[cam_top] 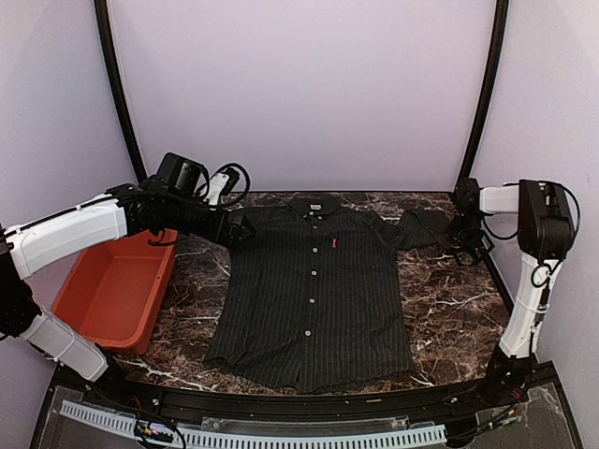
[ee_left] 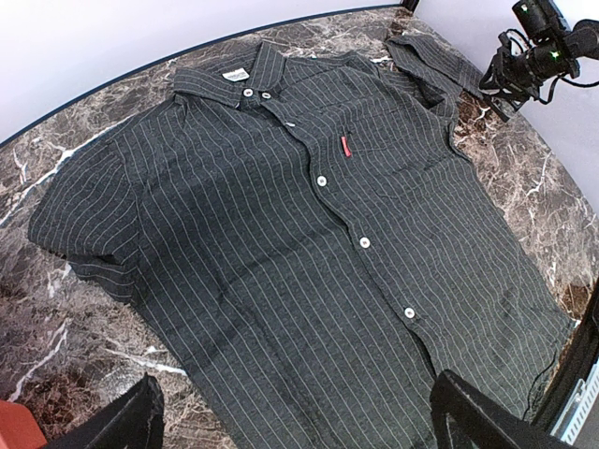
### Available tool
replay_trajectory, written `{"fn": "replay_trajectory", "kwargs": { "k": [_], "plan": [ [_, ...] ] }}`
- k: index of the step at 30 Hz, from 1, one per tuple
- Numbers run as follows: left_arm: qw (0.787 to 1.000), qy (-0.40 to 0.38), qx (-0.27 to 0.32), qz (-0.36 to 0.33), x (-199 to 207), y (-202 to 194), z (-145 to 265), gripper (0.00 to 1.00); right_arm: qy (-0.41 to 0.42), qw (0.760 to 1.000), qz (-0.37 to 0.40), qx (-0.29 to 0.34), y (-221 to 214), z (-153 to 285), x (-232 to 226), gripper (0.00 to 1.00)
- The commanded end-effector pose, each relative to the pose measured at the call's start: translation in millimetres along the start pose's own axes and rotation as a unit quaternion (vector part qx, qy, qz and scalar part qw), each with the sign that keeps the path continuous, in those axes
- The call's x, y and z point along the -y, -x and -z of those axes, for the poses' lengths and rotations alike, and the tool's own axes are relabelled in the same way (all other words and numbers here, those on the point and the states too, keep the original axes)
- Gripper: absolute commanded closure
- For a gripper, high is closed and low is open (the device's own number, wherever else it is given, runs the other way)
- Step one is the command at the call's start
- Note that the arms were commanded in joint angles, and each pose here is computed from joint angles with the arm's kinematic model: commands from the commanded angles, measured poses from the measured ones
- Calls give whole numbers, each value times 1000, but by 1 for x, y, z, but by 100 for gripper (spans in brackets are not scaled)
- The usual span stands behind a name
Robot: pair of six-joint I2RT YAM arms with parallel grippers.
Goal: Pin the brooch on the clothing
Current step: Pick up the brooch from the brooch box.
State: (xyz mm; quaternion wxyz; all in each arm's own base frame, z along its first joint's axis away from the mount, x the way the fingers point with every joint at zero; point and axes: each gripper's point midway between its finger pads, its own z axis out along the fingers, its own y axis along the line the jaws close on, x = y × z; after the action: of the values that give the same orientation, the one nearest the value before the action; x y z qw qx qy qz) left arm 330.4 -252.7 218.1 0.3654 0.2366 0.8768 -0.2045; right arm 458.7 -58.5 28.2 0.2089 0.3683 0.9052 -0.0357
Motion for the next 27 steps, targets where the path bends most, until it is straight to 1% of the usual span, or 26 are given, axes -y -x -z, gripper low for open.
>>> {"fn": "replay_trajectory", "kwargs": {
  "k": [1, 5, 15, 19, 27],
  "plan": [
    [1000, 4, -5, -3, -2, -5, -1, 1, 3, 1000, 2, -9, -3, -5, -3, 65],
    [1000, 3, -5, -2, -2, -5, -1, 1, 7, 1000, 0, -5, -1, 0, -4, 65],
    [1000, 2, -4, -2, -2, -5, 0, 1, 19, 1000, 0, 10, 6, 17, -6, 74],
    [1000, 2, -3, -2, -2, -5, 0, 1, 25, 1000, 1, 11, 8, 20, -9, 75],
    [1000, 2, -3, -3, -1, -4, 1, 1, 31, 999, 0, 10, 8, 20, -11, 86]
  ]
}}
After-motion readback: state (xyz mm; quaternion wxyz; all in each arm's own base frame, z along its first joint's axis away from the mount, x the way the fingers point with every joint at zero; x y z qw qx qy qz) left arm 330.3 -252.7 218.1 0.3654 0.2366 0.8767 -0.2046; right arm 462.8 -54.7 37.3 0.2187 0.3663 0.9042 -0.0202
